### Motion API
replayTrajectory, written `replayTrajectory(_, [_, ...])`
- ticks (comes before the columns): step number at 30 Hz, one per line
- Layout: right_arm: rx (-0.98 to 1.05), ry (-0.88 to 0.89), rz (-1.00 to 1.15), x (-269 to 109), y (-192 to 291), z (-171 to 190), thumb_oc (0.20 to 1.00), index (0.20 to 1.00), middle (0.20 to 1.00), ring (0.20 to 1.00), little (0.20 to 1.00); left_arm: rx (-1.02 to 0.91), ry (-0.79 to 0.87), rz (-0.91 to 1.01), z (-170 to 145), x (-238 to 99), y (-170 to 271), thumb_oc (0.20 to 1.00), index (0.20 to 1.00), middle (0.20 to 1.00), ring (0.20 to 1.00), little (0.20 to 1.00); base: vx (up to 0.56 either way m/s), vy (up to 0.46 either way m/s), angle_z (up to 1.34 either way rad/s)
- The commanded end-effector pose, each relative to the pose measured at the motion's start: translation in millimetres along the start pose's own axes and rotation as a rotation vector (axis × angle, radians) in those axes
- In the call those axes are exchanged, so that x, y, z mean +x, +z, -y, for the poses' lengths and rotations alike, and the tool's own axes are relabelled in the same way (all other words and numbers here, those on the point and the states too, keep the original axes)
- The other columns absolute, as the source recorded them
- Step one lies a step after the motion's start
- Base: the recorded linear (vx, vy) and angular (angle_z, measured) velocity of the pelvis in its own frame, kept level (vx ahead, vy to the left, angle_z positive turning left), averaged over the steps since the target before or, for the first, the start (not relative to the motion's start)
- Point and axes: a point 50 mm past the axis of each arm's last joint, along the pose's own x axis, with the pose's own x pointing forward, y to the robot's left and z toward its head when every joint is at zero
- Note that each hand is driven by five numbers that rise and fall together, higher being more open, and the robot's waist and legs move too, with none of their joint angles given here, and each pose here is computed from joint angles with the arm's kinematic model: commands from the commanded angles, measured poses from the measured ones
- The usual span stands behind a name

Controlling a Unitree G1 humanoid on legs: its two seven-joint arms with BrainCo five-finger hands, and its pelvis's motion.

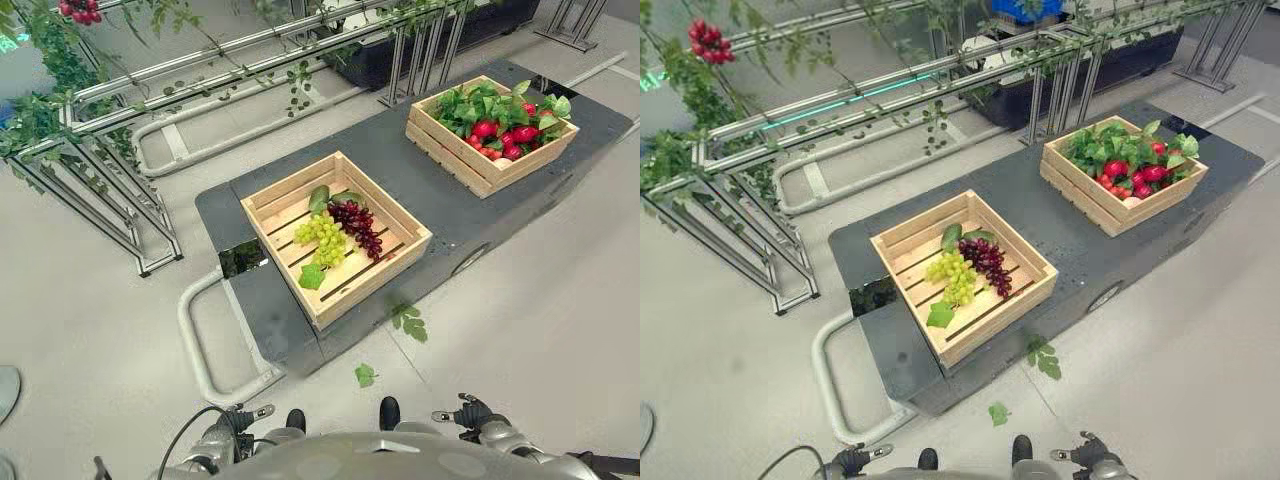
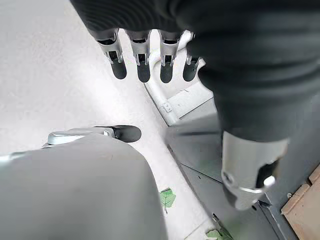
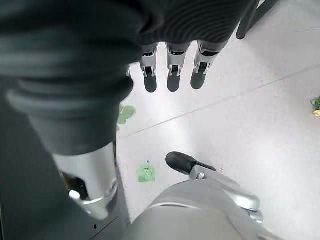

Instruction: Pick up the fruits from the basket on one side to the basket on the other side

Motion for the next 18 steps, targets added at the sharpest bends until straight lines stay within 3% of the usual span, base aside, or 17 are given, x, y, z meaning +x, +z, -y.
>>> replayTrajectory(1, [0.003,0.016,0.006,2.2,14.2,-4.5,1.000,1.000,1.000,1.000,1.000,0.002,0.006,-0.070,-0.3,0.0,-7.8,1.000,1.000,1.000,1.000,1.000,-0.58,-0.004,0.18])
replayTrajectory(18, [-0.002,0.029,0.001,2.0,13.6,-7.7,1.000,1.000,1.000,1.000,1.000,0.049,0.008,-0.068,-1.8,0.2,-6.6,1.000,1.000,1.000,1.000,1.000,0.00,0.000,0.00])
